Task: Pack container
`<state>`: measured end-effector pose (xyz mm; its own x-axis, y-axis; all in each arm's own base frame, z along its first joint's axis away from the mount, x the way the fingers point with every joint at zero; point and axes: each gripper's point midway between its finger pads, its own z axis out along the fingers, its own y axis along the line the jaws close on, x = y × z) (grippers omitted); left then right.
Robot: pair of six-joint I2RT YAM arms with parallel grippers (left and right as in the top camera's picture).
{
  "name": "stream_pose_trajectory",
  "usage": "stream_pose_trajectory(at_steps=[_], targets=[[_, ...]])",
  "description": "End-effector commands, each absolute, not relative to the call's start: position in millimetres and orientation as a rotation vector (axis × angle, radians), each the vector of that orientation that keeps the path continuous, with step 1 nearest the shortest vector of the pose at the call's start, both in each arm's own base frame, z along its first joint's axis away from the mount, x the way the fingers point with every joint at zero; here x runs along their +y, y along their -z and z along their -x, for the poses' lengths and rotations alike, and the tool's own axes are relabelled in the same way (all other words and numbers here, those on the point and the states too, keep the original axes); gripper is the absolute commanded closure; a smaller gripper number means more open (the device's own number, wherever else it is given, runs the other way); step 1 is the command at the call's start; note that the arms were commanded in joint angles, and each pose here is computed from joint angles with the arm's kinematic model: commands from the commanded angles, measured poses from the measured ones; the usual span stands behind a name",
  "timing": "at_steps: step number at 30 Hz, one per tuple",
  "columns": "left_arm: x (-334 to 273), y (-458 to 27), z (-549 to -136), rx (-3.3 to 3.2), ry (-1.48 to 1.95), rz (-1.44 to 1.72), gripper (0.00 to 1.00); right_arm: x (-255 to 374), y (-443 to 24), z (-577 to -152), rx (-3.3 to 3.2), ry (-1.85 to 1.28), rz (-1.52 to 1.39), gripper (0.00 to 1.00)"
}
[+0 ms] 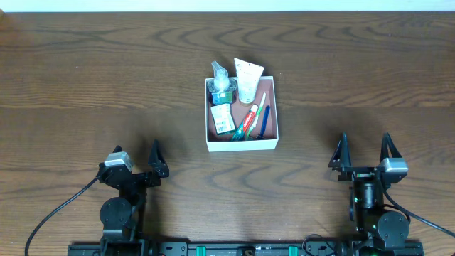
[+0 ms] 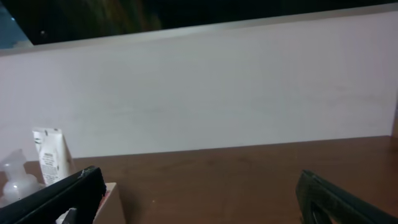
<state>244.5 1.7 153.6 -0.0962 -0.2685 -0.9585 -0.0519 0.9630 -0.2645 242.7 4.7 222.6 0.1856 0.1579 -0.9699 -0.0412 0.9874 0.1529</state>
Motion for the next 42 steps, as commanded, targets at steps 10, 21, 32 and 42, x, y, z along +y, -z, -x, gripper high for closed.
stream_pose_trajectory(at_steps=[10, 21, 32, 42], targets=[[4.5, -135.7, -243.6, 1.713, 0.159, 0.254, 0.02, -5.6, -169.0, -246.7, 1.592, -0.052, -0.098, 0.01], [4.5, -135.7, -243.6, 1.713, 0.159, 0.254, 0.02, -5.6, -156.4, -246.1, 1.645, -0.016, -0.064, 0.01], [4.5, -135.7, -243.6, 1.713, 0.159, 0.254, 0.02, -8.5, -156.5, -246.1, 1.644, 0.002, -0.064, 0.01], [4.5, -135.7, -243.6, 1.713, 0.159, 0.254, 0.02, -8.4, -156.4, -246.0, 1.645, 0.029, -0.034, 0.01]])
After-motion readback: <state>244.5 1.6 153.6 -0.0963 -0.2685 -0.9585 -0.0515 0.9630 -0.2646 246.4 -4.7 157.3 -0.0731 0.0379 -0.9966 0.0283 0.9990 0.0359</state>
